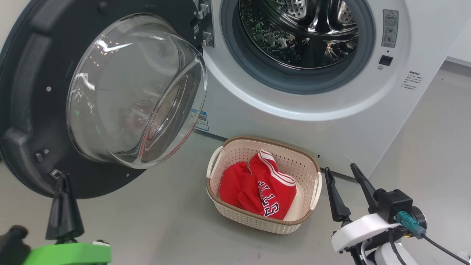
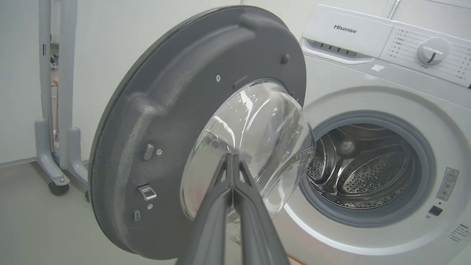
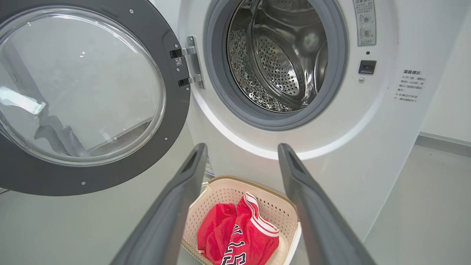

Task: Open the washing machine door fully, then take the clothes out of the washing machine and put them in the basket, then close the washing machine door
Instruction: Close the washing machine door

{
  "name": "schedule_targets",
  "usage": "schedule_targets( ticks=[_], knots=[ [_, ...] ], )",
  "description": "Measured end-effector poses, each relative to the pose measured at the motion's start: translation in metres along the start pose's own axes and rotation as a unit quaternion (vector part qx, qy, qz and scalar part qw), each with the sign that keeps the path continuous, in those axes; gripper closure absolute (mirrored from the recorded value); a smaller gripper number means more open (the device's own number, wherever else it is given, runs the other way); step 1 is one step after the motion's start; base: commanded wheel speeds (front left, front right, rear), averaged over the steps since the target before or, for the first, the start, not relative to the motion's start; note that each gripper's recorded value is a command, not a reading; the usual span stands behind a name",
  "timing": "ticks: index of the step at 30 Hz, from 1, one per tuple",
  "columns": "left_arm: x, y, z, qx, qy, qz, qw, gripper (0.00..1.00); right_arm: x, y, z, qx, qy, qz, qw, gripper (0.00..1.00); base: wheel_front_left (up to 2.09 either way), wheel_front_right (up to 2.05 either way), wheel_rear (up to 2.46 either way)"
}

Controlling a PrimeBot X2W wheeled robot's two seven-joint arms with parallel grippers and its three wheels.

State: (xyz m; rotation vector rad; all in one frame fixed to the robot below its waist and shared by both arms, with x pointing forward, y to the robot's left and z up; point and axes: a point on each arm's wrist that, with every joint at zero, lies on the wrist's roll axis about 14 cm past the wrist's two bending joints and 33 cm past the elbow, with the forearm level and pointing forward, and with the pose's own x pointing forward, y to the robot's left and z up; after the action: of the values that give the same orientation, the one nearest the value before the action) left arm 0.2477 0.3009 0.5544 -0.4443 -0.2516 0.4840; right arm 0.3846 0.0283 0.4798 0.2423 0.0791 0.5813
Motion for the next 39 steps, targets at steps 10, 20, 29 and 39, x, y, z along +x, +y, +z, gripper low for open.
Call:
schedule_targets(
  ticks=[10, 20, 29, 39],
  knots=[
    [0.021, 0.0, 0.065, -0.281, -0.112, -0.014, 0.953, 1.0, 0.003, 0.0, -0.003, 0.003, 0.003, 0.002, 1.0, 0.0, 0.0, 0.0, 0.0],
    [0.019, 0.06, 0.129, -0.397, -0.232, 0.021, 0.888, 1.0, 0.005, -0.001, -0.003, 0.004, 0.004, 0.002, 1.0, 0.0, 0.0, 0.0, 0.0],
    [0.031, 0.108, 0.152, -0.404, -0.222, 0.049, 0.886, 1.0, 0.005, -0.003, -0.005, 0.005, 0.005, 0.001, 1.0, 0.0, 0.0, 0.0, 0.0],
    [0.06, 0.135, 0.13, -0.431, -0.126, 0.085, 0.89, 1.0, 0.009, -0.006, -0.006, 0.007, 0.01, 0.0, 1.0, 0.0, 0.0, 0.0, 0.0]
  ],
)
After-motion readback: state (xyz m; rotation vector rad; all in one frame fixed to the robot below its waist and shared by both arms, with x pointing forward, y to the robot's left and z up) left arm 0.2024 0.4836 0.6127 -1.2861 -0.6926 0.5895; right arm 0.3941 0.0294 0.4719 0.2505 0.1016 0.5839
